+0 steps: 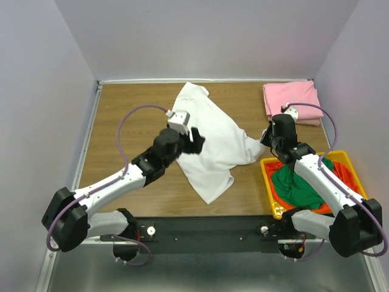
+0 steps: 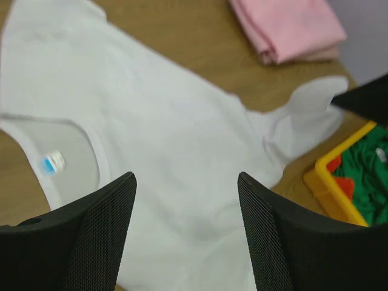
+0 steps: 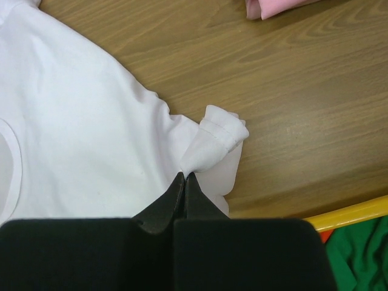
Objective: Fold and stack the t-shirts
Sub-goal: Flatten the tshirt out
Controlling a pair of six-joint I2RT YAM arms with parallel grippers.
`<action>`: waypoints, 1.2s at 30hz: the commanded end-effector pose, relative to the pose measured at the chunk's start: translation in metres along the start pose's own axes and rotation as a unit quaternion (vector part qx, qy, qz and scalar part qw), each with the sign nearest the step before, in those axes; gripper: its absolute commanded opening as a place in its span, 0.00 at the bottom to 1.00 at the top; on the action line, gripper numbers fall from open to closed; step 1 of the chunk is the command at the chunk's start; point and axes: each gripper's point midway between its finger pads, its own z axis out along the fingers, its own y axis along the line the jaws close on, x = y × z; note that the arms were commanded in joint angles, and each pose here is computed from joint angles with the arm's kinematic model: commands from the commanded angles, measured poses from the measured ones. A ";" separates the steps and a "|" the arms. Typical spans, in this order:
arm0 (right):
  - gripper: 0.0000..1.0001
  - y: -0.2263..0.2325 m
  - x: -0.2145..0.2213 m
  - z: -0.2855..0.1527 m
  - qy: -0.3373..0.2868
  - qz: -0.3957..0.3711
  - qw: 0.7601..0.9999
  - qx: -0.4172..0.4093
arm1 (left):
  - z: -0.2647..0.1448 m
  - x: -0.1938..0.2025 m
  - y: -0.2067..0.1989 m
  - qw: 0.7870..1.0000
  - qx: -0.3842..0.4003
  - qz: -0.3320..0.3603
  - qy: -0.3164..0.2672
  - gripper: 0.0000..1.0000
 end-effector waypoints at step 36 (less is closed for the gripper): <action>0.00 -0.004 0.019 -0.005 0.008 0.018 1.000 -0.011 | -0.104 0.266 -0.069 0.942 -0.030 -0.050 0.331 0.65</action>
